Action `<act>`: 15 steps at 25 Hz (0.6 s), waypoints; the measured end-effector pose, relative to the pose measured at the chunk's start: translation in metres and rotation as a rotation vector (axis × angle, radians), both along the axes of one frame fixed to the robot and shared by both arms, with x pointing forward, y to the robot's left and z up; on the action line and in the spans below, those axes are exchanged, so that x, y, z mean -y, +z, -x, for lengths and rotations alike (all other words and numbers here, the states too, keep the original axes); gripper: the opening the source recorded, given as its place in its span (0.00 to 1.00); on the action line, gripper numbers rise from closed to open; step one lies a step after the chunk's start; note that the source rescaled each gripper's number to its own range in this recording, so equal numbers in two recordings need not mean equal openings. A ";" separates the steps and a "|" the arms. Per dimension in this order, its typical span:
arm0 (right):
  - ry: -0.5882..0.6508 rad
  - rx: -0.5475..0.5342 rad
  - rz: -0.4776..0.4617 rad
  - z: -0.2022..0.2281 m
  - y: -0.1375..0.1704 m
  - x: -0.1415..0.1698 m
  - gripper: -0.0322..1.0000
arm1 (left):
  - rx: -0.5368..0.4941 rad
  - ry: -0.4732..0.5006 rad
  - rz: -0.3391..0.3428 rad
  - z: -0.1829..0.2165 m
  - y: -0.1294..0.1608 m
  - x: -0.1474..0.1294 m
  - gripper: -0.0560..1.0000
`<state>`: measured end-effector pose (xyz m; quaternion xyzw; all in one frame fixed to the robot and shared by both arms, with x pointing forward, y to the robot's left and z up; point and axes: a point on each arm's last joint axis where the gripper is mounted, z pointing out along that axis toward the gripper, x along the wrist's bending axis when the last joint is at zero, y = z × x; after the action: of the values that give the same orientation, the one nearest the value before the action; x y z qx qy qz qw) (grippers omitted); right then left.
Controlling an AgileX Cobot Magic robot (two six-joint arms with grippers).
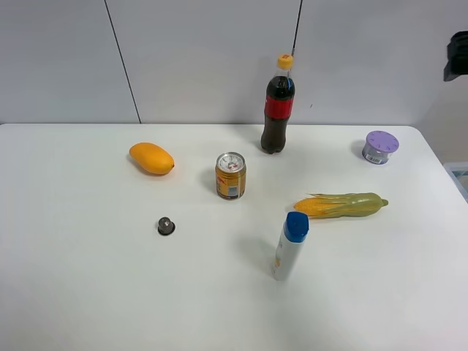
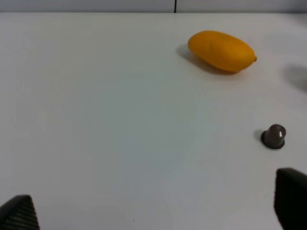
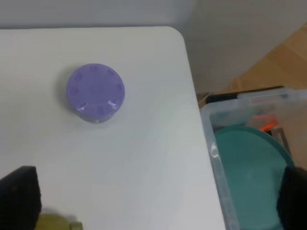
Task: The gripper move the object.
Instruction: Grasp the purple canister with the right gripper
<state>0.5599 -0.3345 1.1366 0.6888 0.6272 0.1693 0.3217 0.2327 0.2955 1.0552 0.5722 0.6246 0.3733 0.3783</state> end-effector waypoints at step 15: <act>-0.062 -0.015 -0.046 -0.096 -0.127 0.006 1.00 | 0.000 0.000 0.000 0.000 0.000 0.000 1.00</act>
<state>0.6555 -0.3406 1.0099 0.7164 0.6039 0.1683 0.3061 0.2327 0.2955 1.0552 0.5722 0.6246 0.3733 0.3783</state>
